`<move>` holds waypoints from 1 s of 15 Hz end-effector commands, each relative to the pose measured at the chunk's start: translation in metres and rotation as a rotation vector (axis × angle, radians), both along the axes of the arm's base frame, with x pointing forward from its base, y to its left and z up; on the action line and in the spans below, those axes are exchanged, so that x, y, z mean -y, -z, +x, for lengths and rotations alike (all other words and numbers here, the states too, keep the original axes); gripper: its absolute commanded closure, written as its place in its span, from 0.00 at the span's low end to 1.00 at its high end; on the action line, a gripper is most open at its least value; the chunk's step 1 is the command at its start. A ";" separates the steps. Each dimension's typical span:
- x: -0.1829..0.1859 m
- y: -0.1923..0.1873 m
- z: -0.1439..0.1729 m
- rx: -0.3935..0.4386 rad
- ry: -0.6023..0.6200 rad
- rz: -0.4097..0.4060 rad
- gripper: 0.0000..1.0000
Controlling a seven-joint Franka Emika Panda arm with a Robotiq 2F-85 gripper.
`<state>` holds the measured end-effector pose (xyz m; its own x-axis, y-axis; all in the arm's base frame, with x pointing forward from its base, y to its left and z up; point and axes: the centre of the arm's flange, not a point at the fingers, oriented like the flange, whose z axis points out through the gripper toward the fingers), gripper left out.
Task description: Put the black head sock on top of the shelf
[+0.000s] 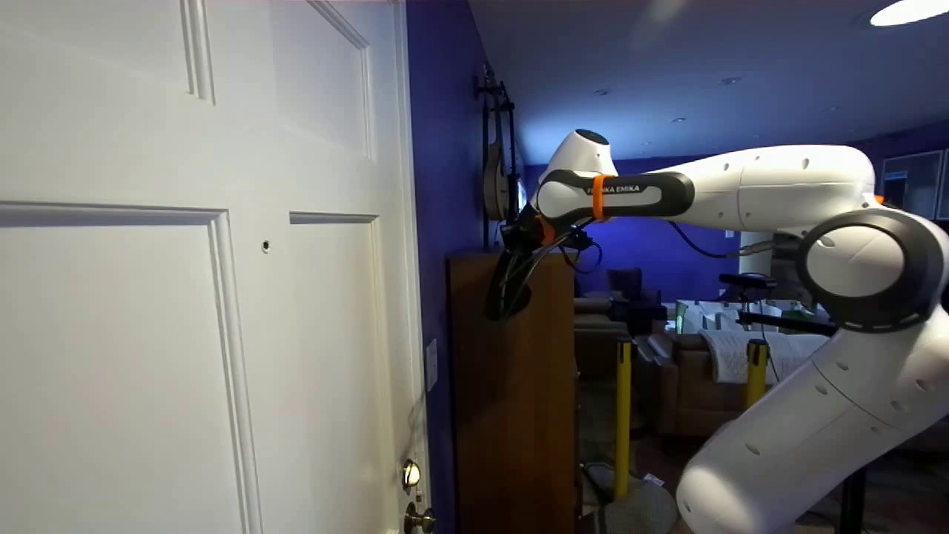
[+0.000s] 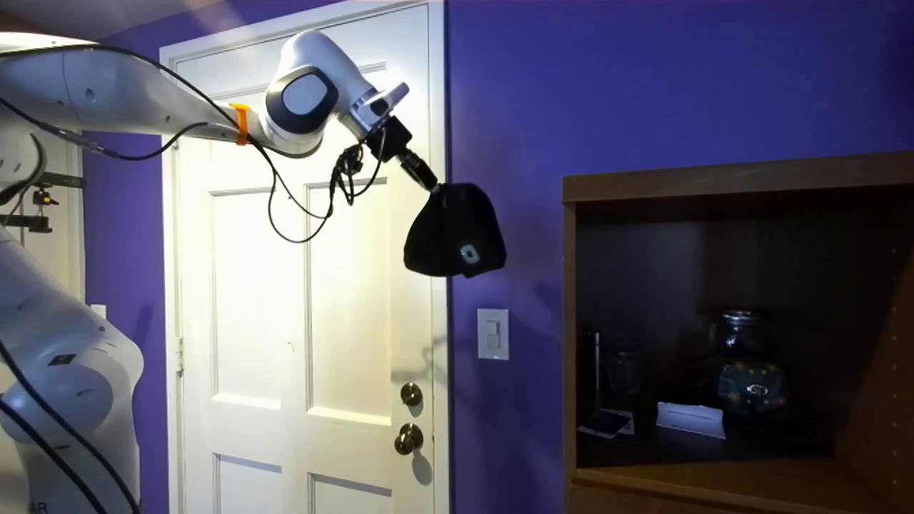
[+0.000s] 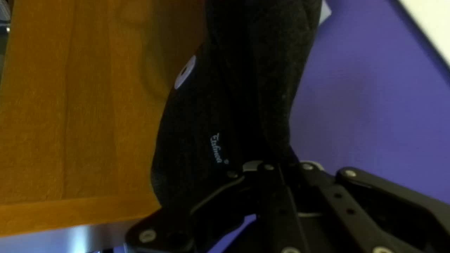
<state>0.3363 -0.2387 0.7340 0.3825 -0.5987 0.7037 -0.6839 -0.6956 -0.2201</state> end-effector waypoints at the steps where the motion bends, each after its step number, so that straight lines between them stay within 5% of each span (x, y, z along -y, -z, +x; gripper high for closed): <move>1: 0.062 -0.064 0.023 0.175 0.102 -0.006 0.98; 4: 0.090 -0.087 0.028 0.310 0.187 -0.004 0.98; 5: 0.069 -0.063 0.006 0.230 0.132 -0.023 0.93; 9: 0.085 -0.071 0.022 0.269 0.173 -0.012 0.98; 15: 0.142 -0.087 0.035 0.582 0.271 0.029 0.98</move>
